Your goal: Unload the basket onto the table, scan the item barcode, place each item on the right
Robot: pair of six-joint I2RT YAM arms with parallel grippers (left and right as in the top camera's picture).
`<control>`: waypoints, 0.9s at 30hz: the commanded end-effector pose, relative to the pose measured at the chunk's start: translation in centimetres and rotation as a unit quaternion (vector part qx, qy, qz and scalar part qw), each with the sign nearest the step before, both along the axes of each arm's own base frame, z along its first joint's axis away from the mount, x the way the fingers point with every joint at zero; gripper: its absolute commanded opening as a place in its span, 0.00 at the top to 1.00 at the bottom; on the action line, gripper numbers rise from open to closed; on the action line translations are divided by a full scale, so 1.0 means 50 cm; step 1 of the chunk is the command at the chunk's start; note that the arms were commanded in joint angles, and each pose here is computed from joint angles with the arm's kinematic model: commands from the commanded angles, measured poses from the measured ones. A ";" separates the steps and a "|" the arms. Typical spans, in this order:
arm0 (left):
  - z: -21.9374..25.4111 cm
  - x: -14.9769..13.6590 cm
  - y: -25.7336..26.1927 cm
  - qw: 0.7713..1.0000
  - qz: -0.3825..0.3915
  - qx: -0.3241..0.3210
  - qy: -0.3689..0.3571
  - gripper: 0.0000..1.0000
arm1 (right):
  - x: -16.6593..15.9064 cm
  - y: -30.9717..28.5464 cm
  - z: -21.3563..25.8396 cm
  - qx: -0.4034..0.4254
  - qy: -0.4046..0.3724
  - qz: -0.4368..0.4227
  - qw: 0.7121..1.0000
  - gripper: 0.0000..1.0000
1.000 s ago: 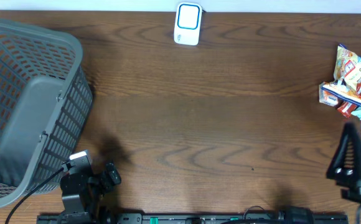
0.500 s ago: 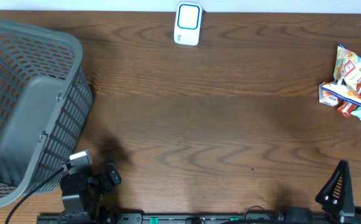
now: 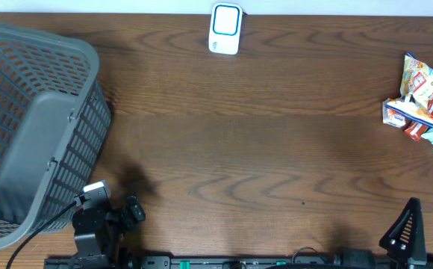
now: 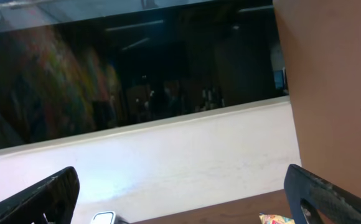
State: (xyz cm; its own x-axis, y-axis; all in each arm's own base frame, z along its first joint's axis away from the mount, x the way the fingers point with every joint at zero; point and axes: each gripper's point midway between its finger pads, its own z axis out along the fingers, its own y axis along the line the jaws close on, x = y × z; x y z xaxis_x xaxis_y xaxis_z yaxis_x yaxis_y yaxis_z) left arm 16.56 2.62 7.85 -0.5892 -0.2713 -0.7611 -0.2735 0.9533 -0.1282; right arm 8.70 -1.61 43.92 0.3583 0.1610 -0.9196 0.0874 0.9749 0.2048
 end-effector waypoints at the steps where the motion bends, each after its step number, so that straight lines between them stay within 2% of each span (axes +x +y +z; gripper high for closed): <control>1: -0.031 -0.016 0.003 0.999 -0.001 0.007 0.032 0.02 | -0.021 -0.024 0.016 0.006 -0.019 -0.039 0.999 0.01; 10: -0.031 -0.016 0.003 0.999 -0.001 0.007 0.032 0.02 | -0.086 -0.098 0.089 0.052 -0.123 -0.146 0.980 0.01; 15: -0.031 -0.016 0.003 0.999 -0.001 0.007 0.032 0.02 | -0.119 -0.095 0.134 0.053 -0.182 -0.144 0.971 0.01; 27: -0.031 -0.016 0.003 0.999 -0.001 0.007 0.032 0.02 | -0.121 -0.094 0.136 0.120 -0.208 -0.104 0.965 0.01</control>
State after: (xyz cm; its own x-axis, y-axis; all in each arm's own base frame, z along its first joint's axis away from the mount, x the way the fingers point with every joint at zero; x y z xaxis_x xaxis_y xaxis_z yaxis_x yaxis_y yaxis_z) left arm 16.56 2.62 7.85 -0.5892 -0.2713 -0.7611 -0.2735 0.9533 -0.1282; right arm 2.97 -6.23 50.72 0.7132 0.1576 -0.6830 0.2007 0.8876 0.4145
